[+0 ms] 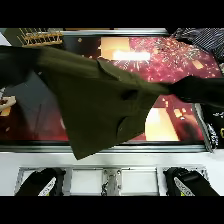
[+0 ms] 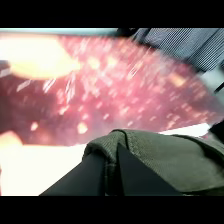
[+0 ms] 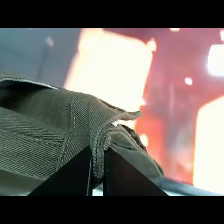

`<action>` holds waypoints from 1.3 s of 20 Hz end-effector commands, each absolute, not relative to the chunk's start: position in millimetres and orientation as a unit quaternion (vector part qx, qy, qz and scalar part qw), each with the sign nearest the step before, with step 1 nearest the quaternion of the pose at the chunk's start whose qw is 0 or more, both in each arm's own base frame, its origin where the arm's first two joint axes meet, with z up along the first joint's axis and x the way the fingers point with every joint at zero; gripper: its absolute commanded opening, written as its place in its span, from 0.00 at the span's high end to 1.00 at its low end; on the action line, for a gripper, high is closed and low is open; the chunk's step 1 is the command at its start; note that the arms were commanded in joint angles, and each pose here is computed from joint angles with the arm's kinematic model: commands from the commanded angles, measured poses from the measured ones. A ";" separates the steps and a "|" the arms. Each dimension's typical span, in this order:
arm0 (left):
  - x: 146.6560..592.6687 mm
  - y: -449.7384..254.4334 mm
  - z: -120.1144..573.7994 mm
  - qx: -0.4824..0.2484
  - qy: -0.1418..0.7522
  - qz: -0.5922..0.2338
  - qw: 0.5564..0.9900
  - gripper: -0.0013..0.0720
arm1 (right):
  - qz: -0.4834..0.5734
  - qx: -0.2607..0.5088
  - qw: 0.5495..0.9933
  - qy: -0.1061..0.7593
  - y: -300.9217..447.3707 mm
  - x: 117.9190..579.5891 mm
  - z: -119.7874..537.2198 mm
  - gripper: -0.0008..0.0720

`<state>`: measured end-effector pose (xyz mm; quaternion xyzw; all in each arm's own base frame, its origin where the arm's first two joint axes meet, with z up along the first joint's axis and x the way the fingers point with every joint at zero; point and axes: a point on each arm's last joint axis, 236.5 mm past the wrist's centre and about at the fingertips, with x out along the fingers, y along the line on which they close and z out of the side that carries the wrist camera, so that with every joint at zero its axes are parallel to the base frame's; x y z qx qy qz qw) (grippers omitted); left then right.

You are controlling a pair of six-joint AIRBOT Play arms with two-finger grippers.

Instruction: Fold the clothes and pants, and hang the long-sleeved shirts on hangers.

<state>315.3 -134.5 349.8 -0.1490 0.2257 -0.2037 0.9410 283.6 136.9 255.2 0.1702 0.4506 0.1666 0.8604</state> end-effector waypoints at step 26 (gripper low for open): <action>357.4 -107.4 -109.3 -0.149 0.613 -0.046 0.775 0.95 | 0.070 0.097 0.776 0.620 189.6 312.2 -91.0 0.94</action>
